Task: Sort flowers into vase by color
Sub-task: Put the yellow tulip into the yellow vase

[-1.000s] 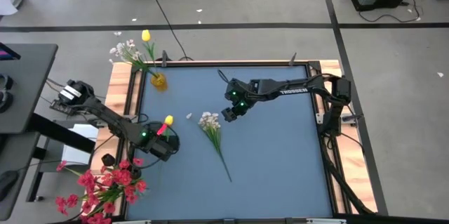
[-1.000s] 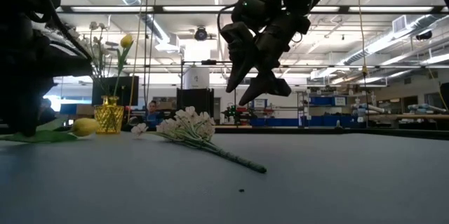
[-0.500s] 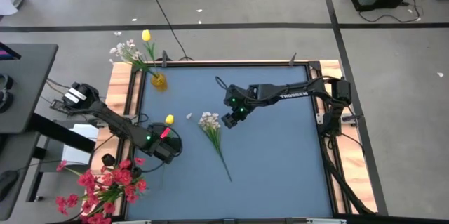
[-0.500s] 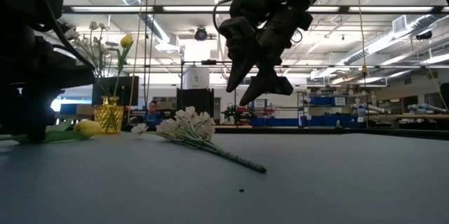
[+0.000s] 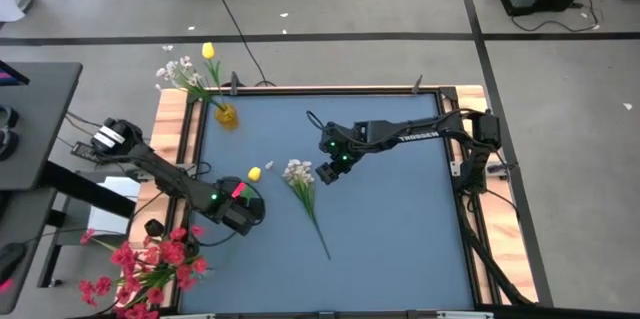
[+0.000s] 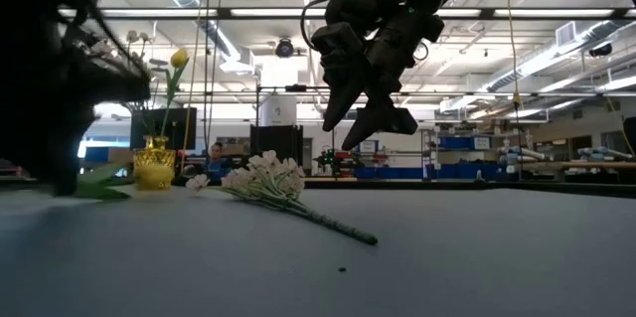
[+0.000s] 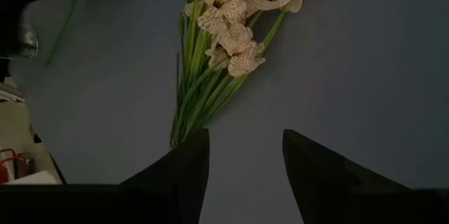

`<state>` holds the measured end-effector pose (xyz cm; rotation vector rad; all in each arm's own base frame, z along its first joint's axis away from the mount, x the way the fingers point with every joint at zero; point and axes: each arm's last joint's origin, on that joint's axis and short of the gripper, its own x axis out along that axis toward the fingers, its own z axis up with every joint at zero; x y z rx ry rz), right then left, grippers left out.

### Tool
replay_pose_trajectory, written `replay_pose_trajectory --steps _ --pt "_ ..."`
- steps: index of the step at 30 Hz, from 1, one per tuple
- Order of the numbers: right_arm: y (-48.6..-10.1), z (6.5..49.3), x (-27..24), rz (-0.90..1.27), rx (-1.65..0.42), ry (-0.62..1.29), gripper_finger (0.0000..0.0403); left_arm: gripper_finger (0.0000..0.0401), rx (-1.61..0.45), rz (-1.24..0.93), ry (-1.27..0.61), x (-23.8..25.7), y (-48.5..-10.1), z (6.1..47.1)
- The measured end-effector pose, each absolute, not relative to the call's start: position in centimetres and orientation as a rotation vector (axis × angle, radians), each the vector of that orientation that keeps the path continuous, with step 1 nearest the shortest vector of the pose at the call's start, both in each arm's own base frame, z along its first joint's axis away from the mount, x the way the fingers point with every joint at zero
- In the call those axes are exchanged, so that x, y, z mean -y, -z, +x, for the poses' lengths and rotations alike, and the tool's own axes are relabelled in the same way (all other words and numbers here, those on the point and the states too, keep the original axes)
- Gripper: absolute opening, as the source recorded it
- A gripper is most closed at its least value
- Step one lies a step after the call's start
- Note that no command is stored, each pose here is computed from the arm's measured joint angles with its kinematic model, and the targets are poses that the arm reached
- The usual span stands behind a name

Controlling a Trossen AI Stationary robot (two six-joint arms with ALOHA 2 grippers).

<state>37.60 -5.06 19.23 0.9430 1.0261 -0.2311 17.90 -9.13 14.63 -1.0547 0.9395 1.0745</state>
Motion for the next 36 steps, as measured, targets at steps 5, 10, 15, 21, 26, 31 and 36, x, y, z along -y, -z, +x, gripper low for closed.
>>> replay_pose_trajectory --steps 5,10,15,21,26,31,36 --pt "-19.2 37.6 5.0 0.952 -1.031 0.231 0.0190 0.0014 -0.803 -1.002 -0.994 8.6 -17.1 18.3" --pt "-19.2 37.6 5.1 0.958 -1.030 0.237 0.0190 0.0014 -0.678 -0.913 -0.947 6.6 -19.4 17.7" --pt "-19.2 37.6 5.1 0.971 -1.031 0.240 0.0190 0.0013 -0.552 -0.777 -0.929 4.0 -21.7 17.3" --pt "-19.2 37.6 5.0 0.983 -1.030 0.231 0.0190 0.0013 -0.389 -0.609 -0.931 0.5 -24.3 17.3" --pt "-19.3 37.6 5.4 0.982 -1.022 0.242 0.0190 0.0013 -0.258 -0.423 -0.900 -3.1 -27.1 18.0" --pt "-19.3 37.7 6.0 0.903 -0.982 0.267 0.0190 0.0013 -0.151 -0.334 -0.898 -7.0 -28.8 17.4" --pt "-19.3 37.7 6.4 0.822 -0.967 0.280 0.0190 0.0013 -0.070 -0.323 -0.865 -8.9 -27.1 15.8"
